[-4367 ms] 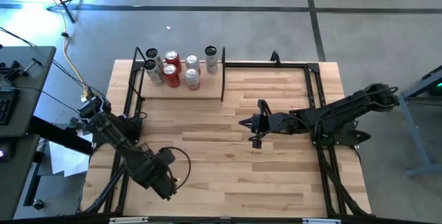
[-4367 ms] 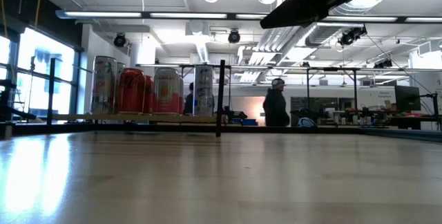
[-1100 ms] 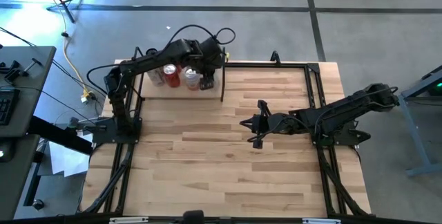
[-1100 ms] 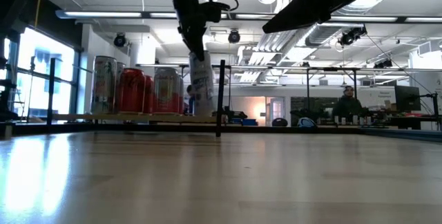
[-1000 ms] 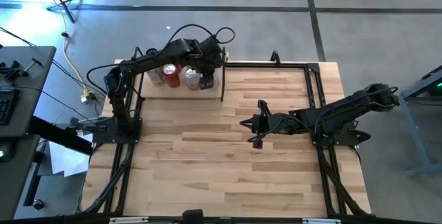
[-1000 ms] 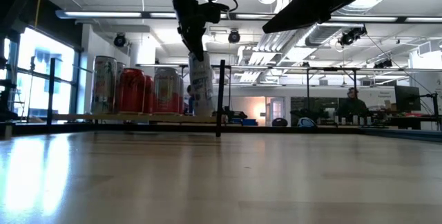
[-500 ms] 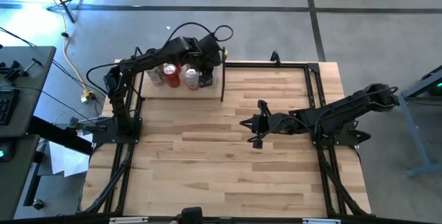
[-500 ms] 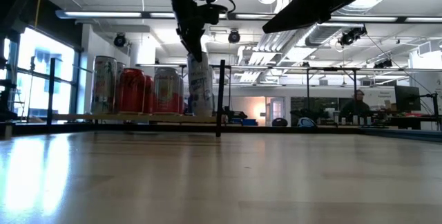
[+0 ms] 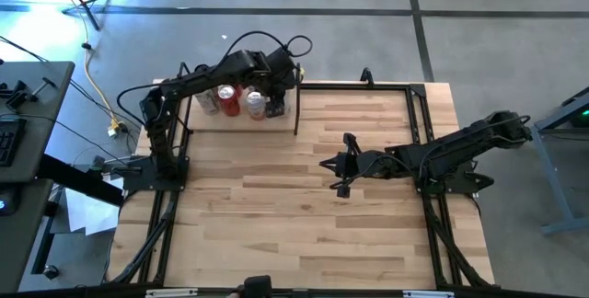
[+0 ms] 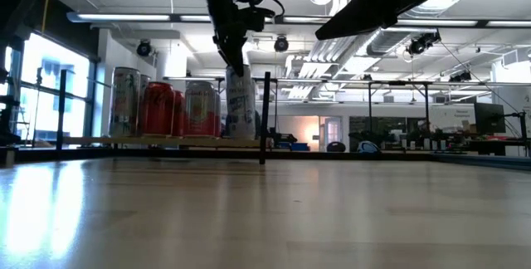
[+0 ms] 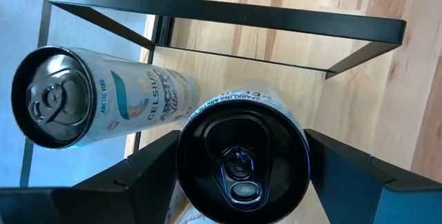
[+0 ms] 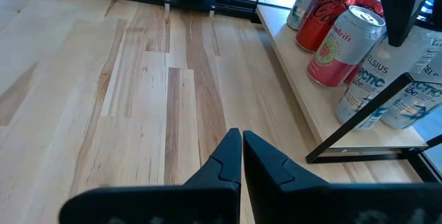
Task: Place canned beverage on shelf
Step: Put the white-blue soda can on the shelf aligned with the other white-blue soda can
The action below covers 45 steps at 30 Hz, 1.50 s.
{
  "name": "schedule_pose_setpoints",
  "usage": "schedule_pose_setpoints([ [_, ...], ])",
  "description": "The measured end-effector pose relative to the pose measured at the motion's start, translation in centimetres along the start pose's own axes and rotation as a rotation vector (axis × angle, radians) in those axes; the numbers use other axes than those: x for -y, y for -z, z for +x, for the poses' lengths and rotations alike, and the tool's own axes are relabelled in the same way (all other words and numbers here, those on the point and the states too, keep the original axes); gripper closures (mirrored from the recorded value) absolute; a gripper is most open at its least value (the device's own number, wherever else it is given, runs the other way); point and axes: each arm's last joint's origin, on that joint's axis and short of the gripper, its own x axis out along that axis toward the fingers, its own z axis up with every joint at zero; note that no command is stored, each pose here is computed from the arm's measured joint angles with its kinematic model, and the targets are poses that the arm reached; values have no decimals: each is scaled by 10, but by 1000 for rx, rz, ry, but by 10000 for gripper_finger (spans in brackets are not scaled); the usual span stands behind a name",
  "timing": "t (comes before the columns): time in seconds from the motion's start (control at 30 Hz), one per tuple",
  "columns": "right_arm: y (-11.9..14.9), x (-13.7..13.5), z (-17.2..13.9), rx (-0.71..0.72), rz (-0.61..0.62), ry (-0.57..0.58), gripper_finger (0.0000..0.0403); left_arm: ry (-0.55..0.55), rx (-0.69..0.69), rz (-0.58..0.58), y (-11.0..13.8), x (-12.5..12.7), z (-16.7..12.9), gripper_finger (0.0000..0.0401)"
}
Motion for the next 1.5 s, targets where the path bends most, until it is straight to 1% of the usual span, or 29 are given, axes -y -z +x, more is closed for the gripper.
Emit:
schedule_pose_setpoints([
  [0.27,0,0,0,0,0,-1,403,3,-9,5,-4,1,10,122],
  [0.47,0,0,0,-2,-1,0,403,0,-13,3,-3,1,10,122],
  [0.63,0,0,0,-3,-1,-1,403,-18,-23,-30,-2,-1,10,122],
  [0.97,0,0,0,-2,-1,0,403,-22,-26,-33,-2,-1,11,122],
  [1.2,0,0,0,-2,-1,0,403,10,-19,-10,-3,1,11,122],
  [1.33,0,0,0,-2,-1,0,403,25,-24,-6,-2,2,12,108],
  [1.4,0,0,0,-2,-1,0,403,52,-68,7,2,5,18,97],
  [1.5,0,0,0,-2,-1,0,403,44,-50,5,0,4,17,80],
])
